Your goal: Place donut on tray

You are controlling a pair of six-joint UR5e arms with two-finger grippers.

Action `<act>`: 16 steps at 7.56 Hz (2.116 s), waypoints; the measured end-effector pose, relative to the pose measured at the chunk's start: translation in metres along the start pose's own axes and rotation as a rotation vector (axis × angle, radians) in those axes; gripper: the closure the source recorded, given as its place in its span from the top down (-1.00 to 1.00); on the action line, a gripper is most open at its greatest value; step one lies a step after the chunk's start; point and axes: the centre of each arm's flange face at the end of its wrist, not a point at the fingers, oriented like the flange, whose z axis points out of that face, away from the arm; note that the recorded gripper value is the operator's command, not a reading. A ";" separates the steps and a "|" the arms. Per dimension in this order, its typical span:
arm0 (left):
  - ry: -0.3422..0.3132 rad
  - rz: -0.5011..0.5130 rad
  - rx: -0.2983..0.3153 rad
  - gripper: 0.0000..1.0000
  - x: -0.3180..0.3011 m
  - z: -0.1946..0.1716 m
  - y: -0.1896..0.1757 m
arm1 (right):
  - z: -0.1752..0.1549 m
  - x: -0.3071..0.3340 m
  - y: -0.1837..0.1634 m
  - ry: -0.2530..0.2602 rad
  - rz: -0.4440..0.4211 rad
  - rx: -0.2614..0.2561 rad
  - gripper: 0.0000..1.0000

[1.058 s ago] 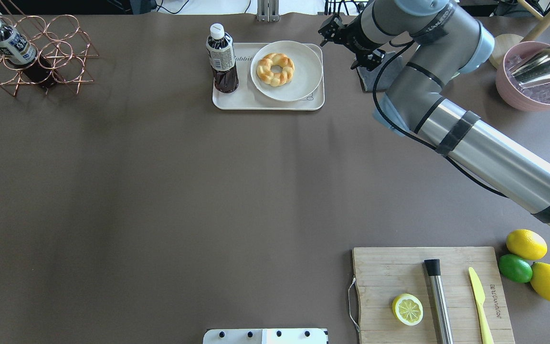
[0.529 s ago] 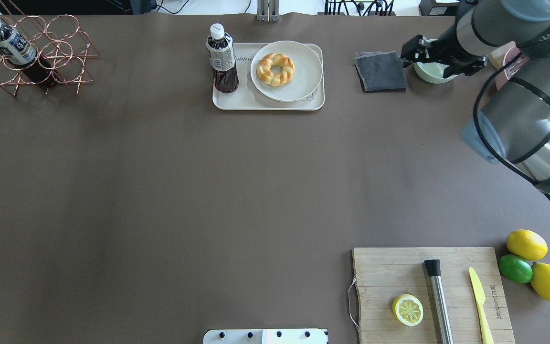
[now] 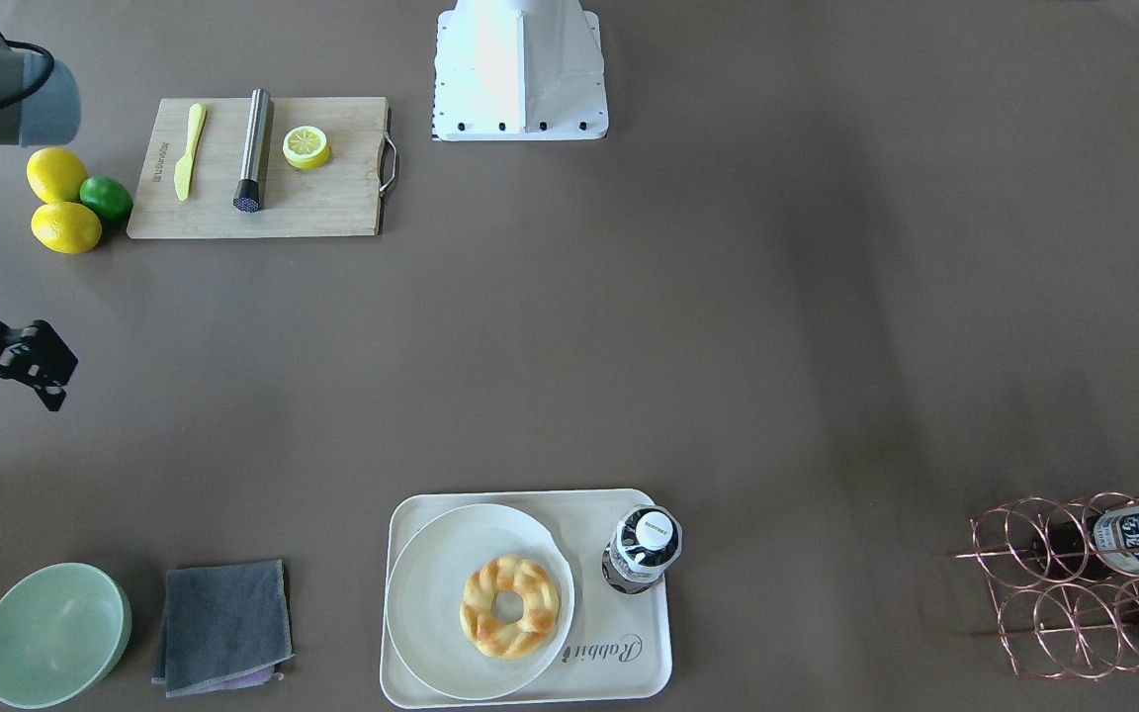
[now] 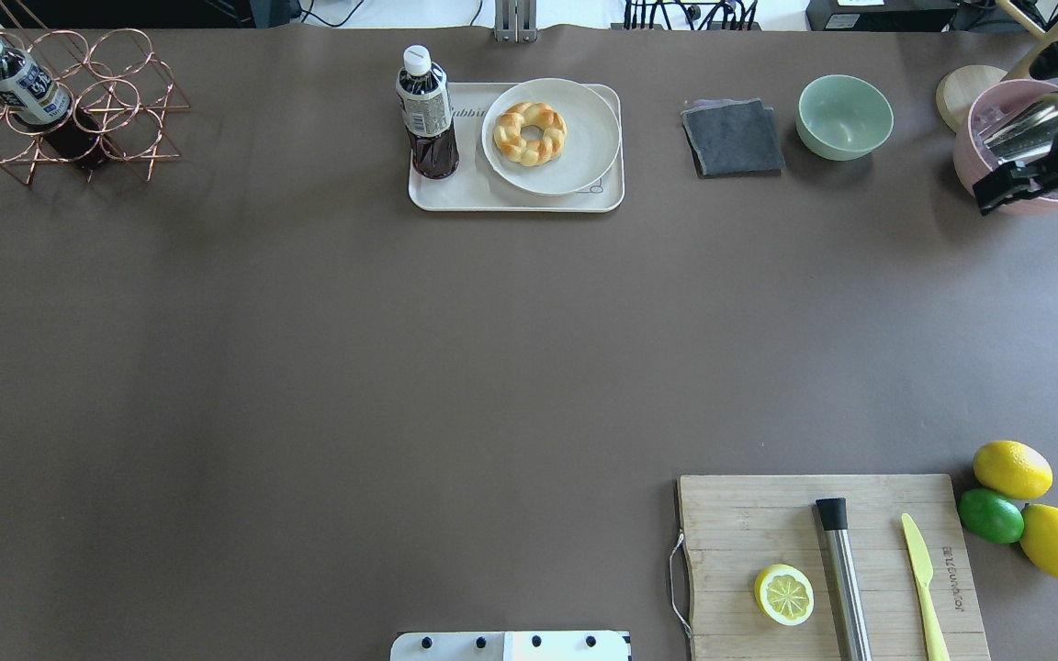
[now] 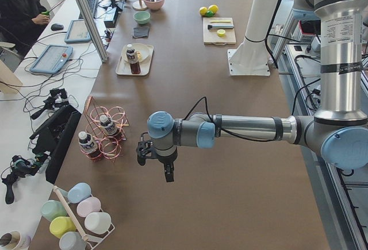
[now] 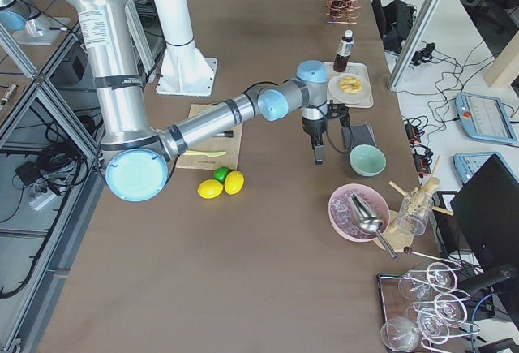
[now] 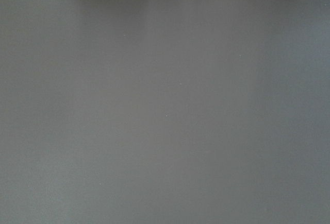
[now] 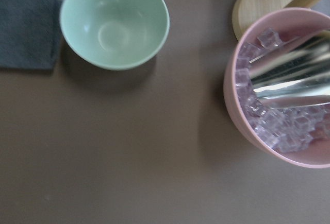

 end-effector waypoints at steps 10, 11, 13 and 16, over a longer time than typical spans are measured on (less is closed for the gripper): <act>0.004 0.006 0.012 0.97 0.003 -0.004 -0.006 | 0.012 0.275 0.086 -0.243 0.041 -0.163 1.00; 0.001 0.000 0.006 0.97 -0.001 -0.001 -0.003 | 0.003 0.282 0.085 -0.240 0.055 -0.144 1.00; -0.004 -0.012 0.006 0.97 -0.009 -0.001 0.001 | -0.004 0.287 0.084 -0.235 0.072 -0.130 1.00; 0.011 -0.066 0.063 0.97 -0.037 -0.028 0.020 | -0.006 0.287 0.084 -0.237 0.091 -0.125 1.00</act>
